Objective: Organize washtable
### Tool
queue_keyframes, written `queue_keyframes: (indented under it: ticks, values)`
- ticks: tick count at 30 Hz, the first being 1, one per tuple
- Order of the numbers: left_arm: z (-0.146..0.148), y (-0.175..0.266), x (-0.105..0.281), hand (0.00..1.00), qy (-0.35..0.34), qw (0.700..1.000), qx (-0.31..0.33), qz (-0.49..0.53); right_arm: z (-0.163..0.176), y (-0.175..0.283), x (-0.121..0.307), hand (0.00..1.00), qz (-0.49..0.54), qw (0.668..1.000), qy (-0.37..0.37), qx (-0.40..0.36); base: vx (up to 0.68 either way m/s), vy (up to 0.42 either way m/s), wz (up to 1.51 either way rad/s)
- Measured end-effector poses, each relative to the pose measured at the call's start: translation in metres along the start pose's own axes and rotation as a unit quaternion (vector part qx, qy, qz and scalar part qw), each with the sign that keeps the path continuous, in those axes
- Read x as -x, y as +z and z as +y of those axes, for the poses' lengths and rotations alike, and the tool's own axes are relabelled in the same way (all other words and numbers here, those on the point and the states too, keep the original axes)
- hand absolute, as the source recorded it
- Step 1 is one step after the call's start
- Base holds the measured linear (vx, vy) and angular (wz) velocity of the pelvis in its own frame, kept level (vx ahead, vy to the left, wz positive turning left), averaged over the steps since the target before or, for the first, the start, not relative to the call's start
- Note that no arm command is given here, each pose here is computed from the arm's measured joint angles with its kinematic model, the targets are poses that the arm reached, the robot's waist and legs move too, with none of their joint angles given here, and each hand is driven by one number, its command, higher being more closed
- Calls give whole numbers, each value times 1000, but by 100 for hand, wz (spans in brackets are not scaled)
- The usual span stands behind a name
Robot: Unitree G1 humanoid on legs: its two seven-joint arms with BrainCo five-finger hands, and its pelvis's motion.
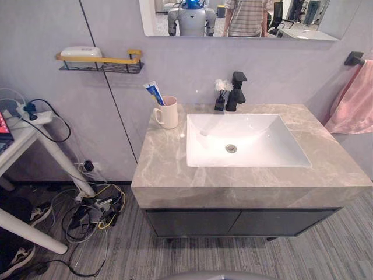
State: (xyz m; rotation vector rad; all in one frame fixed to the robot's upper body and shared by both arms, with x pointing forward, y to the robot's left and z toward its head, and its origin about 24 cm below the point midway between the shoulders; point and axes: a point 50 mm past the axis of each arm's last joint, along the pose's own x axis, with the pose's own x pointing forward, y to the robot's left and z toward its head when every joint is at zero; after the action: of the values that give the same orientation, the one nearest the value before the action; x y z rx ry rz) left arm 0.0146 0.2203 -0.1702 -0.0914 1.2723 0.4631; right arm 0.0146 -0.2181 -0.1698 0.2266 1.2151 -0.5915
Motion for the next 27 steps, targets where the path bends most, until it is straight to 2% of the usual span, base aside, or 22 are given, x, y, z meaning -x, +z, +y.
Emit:
queue_keyframes:
  ticks: [5, 11, 16, 18, 21, 23, 25, 27]
  values:
    - [-2, 5, -1, 0, -3, 1000, -5, -4, -1, -2, 0, 0, 6, 1000, 1, -2, 32, -8, 10]
    - [-12, 34, -5, 0, -25, 996, -72, -48, 8, 12, -3, 0, -13, 1000, 15, 9, -68, 61, 15]
    - [-7, 40, -5, 0, -22, 992, -112, -59, 30, 43, -6, 0, -56, 997, 39, -46, -145, 250, -48]
    - [-13, 45, -6, 0, -28, 990, -121, -63, 53, 72, -4, 0, -98, 992, 74, -27, -92, 257, -108]
    - [-1, 55, -7, 0, -13, 989, -126, -75, 67, 77, -3, 0, -107, 990, 95, -4, 94, -29, -111]
    - [-15, 55, -6, 0, -27, 992, -97, -80, 81, 100, -1, 0, -135, 984, 113, 21, 346, -116, -139]
    - [-14, 60, -5, 0, -24, 992, -88, -91, 94, 100, 1, 0, -133, 981, 131, 54, 330, -129, -114]
    - [-15, 64, -5, 0, -22, 992, -76, -98, 122, 115, 8, 0, -154, 967, 171, 107, 241, -133, -163]
